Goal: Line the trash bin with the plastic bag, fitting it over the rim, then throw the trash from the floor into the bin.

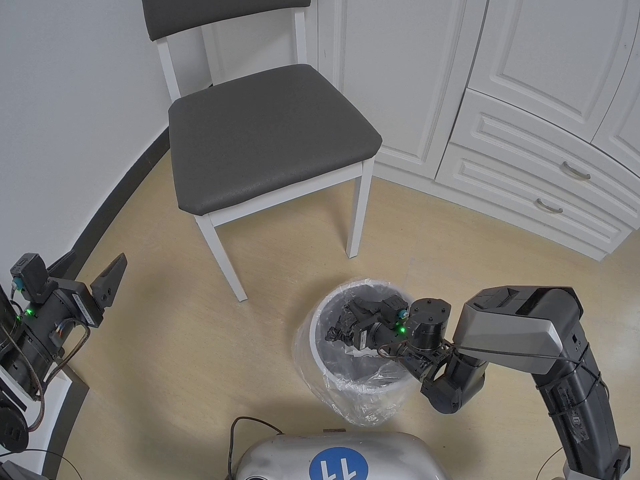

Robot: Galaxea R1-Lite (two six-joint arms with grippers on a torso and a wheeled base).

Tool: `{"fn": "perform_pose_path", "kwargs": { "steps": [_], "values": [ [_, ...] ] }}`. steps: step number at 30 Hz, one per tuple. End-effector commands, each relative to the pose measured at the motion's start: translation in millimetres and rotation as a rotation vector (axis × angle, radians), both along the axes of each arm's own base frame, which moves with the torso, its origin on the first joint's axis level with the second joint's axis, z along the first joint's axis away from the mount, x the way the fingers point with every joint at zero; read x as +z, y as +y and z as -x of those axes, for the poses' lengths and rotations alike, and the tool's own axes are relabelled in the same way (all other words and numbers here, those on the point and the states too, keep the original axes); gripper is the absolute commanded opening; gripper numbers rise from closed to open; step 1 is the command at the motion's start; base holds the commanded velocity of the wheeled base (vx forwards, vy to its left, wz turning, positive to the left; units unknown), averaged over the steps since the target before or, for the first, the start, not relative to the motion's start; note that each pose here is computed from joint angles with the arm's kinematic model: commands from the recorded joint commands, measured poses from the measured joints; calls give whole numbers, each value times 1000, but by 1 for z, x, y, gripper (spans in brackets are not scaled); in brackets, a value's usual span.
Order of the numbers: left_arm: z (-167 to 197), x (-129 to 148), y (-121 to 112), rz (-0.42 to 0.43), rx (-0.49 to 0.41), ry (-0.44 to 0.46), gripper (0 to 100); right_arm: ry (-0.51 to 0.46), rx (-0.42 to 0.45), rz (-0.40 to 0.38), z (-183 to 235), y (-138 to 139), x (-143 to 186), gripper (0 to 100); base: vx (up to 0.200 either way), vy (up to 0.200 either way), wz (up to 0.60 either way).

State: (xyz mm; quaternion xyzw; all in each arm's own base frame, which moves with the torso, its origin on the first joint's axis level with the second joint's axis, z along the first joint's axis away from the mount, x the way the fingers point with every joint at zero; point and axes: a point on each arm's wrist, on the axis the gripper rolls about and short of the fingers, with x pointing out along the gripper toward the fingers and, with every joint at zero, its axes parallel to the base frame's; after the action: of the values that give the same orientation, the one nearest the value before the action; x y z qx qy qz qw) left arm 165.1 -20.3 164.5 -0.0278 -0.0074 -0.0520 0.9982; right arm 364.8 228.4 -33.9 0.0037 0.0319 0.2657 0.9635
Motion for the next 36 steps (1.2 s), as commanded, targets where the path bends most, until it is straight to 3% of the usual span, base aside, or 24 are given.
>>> {"fn": "perform_pose_path", "kwargs": {
  "steps": [1, 16, 17, 32, 36],
  "values": [
    [0, 0, 0, 0, -1, 2, 100, 12, -3, 10, 0, -3, -13, 0, 0, 0, 0],
    [0, 1, 0, 4, 2, -10, 100, 30, 10, 31, -3, -4, -30, 0, 0, 0, 0],
    [0, 1, 0, 4, 2, -10, 100, 30, 10, 31, -3, -4, -30, 100, 0, 0, 0],
    [0, 1, 0, 4, 1, -10, 100, -5, 10, 14, 7, -11, 11, 100, 0, 0, 0],
    [-2, -1, 0, -2, 1, 1, 100, -55, 2, 38, 19, -21, 45, 100, 0, 0, 0]
  ]
}}
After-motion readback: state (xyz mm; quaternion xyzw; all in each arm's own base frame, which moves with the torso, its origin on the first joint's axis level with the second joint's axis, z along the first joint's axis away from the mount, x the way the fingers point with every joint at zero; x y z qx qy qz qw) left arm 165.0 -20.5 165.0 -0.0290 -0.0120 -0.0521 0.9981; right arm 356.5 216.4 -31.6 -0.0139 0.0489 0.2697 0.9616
